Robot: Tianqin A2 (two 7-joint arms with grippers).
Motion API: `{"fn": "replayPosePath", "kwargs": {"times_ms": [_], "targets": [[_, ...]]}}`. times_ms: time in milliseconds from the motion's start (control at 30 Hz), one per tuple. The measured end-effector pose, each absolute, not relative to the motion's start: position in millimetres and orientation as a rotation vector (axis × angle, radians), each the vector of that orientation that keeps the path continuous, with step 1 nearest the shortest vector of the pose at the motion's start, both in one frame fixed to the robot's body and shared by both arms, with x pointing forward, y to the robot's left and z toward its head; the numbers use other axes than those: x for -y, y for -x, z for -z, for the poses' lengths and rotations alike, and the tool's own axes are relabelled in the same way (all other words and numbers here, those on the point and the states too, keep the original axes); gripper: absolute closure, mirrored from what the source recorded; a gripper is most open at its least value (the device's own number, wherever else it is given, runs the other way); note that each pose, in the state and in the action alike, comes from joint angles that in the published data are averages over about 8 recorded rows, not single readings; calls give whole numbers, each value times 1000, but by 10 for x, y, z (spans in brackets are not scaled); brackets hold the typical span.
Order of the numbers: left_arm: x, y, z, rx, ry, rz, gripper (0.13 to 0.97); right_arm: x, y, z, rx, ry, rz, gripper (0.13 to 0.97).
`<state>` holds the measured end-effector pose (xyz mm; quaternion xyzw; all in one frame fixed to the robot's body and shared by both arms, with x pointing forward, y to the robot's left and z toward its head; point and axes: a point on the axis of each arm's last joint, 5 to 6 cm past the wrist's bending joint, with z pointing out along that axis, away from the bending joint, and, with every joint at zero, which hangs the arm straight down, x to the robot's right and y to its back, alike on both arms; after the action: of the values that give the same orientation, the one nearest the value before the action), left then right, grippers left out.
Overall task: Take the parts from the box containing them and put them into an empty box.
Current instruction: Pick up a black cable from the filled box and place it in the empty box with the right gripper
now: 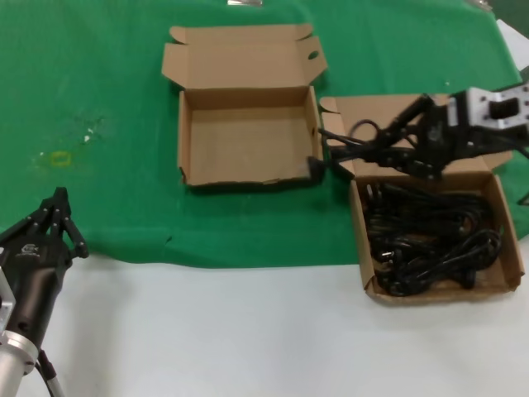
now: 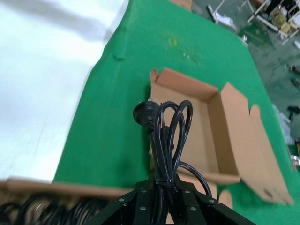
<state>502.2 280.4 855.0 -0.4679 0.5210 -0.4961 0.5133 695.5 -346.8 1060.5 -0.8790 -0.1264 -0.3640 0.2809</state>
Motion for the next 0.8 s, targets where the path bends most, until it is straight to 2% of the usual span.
{"fn": "replayPosePath", "kwargs": {"times_ms": [533,800], "targets": [[-2804,-5022,-8550,-1253,1125,1193,953,2811,-7465,-10440,409,2238,1028,880],[-2804,-5022,-8550,-1253,1125,1193,953,2522,-7605,-10338,413,2209,1071,881]]}}
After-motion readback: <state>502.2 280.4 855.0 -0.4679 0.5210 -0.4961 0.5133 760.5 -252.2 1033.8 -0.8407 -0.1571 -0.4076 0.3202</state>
